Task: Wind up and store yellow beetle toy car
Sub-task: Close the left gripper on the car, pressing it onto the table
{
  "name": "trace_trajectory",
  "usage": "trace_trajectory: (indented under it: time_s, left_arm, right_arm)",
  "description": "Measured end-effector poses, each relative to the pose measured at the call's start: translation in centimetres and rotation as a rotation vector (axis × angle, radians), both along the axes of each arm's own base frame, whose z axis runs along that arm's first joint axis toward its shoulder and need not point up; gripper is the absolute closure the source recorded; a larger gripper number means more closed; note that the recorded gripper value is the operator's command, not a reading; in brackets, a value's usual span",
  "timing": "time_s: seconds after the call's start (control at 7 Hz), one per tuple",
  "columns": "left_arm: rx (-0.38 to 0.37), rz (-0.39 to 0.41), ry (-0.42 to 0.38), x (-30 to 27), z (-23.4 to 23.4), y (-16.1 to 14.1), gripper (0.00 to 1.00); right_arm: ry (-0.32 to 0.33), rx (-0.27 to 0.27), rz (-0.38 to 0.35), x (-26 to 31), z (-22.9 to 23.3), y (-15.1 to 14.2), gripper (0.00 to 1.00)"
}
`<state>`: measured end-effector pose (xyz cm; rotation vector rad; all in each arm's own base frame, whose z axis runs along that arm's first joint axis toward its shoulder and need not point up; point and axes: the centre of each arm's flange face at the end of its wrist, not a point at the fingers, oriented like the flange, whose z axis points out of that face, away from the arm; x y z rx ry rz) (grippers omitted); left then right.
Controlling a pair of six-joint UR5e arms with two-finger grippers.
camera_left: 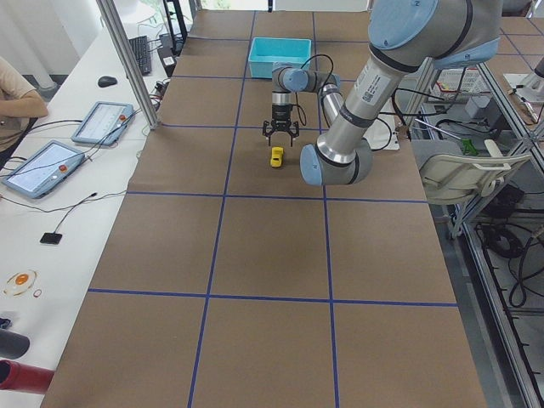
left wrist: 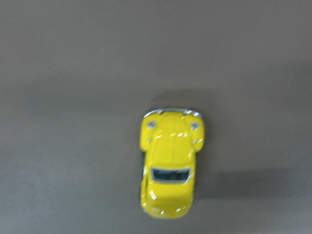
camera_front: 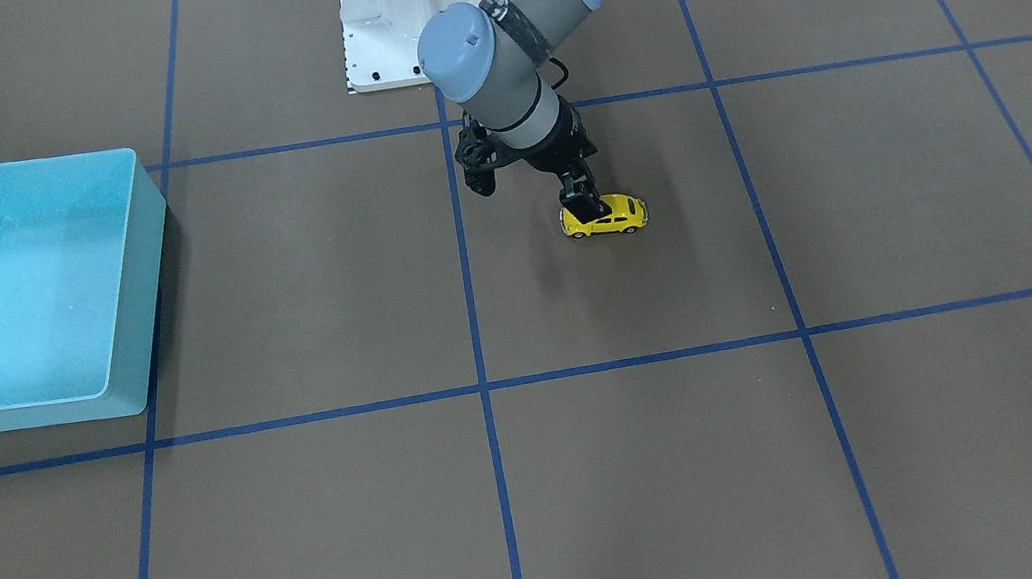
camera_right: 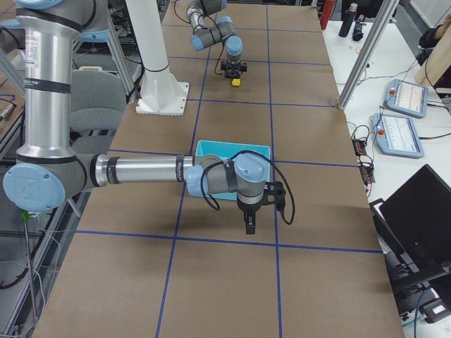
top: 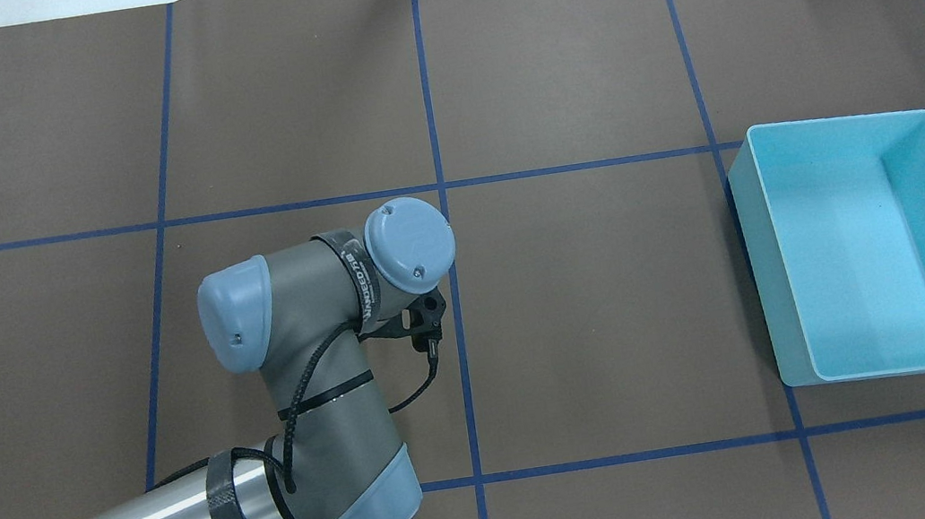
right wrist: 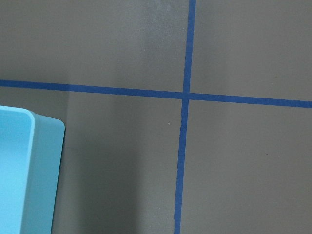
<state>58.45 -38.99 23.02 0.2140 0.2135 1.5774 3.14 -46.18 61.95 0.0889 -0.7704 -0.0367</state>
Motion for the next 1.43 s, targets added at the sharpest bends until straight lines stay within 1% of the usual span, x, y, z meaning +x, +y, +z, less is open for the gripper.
trace_trajectory:
  time_s: [0.14,0.43,0.86,1.14,1.29,1.43]
  left_arm:
    - [-0.004,-0.008,-0.005,0.9,0.0,0.8,0.01]
    - [0.009,-0.014,-0.018,2.2,0.2,0.8,0.01]
    - [0.075,0.04,-0.018,3.5,0.0,-0.1,0.03]
    - [0.081,0.047,-0.024,3.7,0.7,-0.2,0.16]
    - [0.081,0.048,-0.024,3.8,1.0,-0.3,0.24]
    - [0.084,0.05,-0.022,3.9,1.1,-0.3,0.25]
  right_arm:
    - [-0.001,0.0,-0.001,0.0,0.0,0.0,0.0]
    - [-0.002,-0.001,-0.001,0.0,0.0,0.0,0.0]
    - [-0.002,-0.001,-0.001,0.0,0.0,0.0,0.0]
    - [-0.002,-0.002,-0.001,0.0,0.1,0.1,0.0]
    - [-0.002,-0.003,-0.001,0.0,0.1,0.1,0.0]
    - [-0.002,-0.004,-0.001,0.0,0.1,0.1,0.0]
